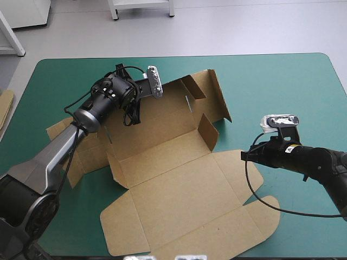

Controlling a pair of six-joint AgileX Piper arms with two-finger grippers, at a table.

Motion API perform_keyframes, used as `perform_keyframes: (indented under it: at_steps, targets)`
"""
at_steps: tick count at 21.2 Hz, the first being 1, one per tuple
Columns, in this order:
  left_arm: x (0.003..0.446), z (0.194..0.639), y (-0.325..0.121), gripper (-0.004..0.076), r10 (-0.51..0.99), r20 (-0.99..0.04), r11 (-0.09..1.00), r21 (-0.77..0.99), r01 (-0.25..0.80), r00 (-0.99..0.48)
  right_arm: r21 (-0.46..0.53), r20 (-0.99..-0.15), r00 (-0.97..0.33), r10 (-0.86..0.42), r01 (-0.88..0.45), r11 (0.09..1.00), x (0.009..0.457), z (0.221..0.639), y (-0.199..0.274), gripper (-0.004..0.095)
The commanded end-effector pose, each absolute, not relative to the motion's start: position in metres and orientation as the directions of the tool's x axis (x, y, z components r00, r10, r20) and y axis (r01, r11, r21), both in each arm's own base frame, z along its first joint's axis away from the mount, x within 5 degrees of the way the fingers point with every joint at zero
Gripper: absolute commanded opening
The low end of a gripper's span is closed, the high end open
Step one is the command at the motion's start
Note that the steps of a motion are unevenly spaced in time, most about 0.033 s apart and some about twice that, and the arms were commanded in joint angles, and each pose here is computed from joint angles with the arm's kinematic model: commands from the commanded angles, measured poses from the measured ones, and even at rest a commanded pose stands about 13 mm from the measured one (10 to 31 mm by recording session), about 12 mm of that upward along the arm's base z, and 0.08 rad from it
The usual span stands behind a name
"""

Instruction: Fold the box

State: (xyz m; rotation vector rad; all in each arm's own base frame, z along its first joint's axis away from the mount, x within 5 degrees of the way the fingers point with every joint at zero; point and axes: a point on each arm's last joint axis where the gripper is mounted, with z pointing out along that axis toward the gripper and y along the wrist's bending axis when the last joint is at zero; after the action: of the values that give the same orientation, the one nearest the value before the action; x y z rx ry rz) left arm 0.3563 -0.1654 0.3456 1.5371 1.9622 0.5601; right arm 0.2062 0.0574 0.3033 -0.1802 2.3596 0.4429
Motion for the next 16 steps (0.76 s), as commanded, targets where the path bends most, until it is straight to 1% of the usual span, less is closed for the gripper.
perform_keyframes:
  at_steps: [1,8,10,12,14,16]
  targets:
    - [0.343,0.39,-0.159,-0.0008,0.968,-0.233,0.242,0.747,0.62,-0.097,0.259,-0.755,-0.655,0.024,-0.265,0.929,0.209,0.325,0.057,-0.0019]
    - [0.334,0.404,-0.155,-0.0008,0.962,-0.26,0.259,0.76,0.596,-0.086,0.261,-0.75,-0.662,0.019,-0.269,0.927,0.208,0.326,0.057,-0.0019]
    - [0.329,0.409,-0.154,-0.0008,0.953,-0.288,0.284,0.755,0.591,-0.089,0.261,-0.749,-0.663,0.019,-0.269,0.927,0.208,0.326,0.057,-0.0019]
    - [0.321,0.404,-0.16,-0.0008,0.921,-0.374,0.342,0.65,0.679,-0.107,0.261,-0.749,-0.663,0.019,-0.269,0.927,0.208,0.326,0.057,-0.0019]
    - [0.315,0.4,-0.168,-0.0009,0.928,-0.361,0.314,0.626,0.714,-0.091,0.263,-0.748,-0.664,0.02,-0.268,0.927,0.208,0.326,0.058,-0.0019]
    - [0.313,0.4,-0.173,-0.0008,0.939,-0.338,0.282,0.651,0.705,-0.064,0.263,-0.748,-0.663,0.02,-0.269,0.927,0.208,0.326,0.058,-0.0019]
